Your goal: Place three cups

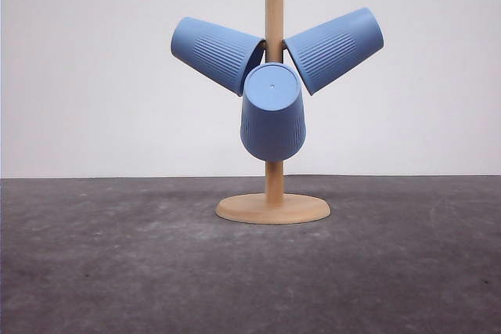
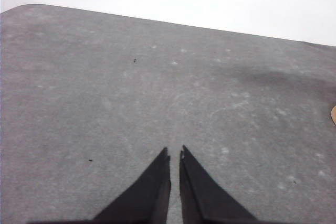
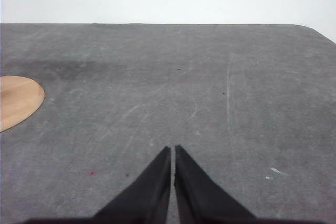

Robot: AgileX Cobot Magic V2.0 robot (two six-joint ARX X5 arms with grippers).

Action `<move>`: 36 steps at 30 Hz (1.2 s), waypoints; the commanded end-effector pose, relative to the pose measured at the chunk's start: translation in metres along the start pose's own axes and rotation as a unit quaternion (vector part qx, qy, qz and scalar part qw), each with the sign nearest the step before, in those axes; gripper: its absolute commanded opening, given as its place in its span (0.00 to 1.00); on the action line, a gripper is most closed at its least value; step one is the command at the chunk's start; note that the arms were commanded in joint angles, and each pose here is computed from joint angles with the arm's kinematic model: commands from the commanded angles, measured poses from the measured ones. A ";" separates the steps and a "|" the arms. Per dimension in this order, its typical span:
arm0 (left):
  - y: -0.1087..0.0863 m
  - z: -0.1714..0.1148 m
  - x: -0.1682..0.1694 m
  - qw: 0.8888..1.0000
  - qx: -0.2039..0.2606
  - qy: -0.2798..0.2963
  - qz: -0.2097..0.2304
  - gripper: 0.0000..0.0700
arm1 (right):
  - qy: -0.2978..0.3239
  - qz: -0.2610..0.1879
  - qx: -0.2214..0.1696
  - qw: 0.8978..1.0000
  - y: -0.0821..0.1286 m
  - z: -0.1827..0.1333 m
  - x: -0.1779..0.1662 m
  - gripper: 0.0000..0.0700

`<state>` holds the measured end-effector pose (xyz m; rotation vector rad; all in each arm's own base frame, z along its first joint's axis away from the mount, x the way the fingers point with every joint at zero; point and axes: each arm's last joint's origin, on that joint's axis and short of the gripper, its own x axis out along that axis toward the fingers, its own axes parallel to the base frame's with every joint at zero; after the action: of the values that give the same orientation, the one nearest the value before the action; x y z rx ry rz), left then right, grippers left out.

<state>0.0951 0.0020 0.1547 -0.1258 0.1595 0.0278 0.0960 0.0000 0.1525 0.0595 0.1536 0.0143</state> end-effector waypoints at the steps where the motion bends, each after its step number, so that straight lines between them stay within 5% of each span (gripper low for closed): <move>1: 0.000 -0.005 0.001 1.000 -0.001 0.008 0.000 0.02 | -0.006 -0.001 0.005 1.000 0.000 0.000 0.000 0.02; 36: 0.000 -0.005 0.001 1.000 0.000 0.008 0.000 0.02 | -0.006 -0.001 0.005 1.000 0.000 0.000 0.000 0.02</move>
<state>0.0951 0.0020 0.1547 -0.1258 0.1595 0.0278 0.0960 0.0000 0.1525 0.0595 0.1536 0.0143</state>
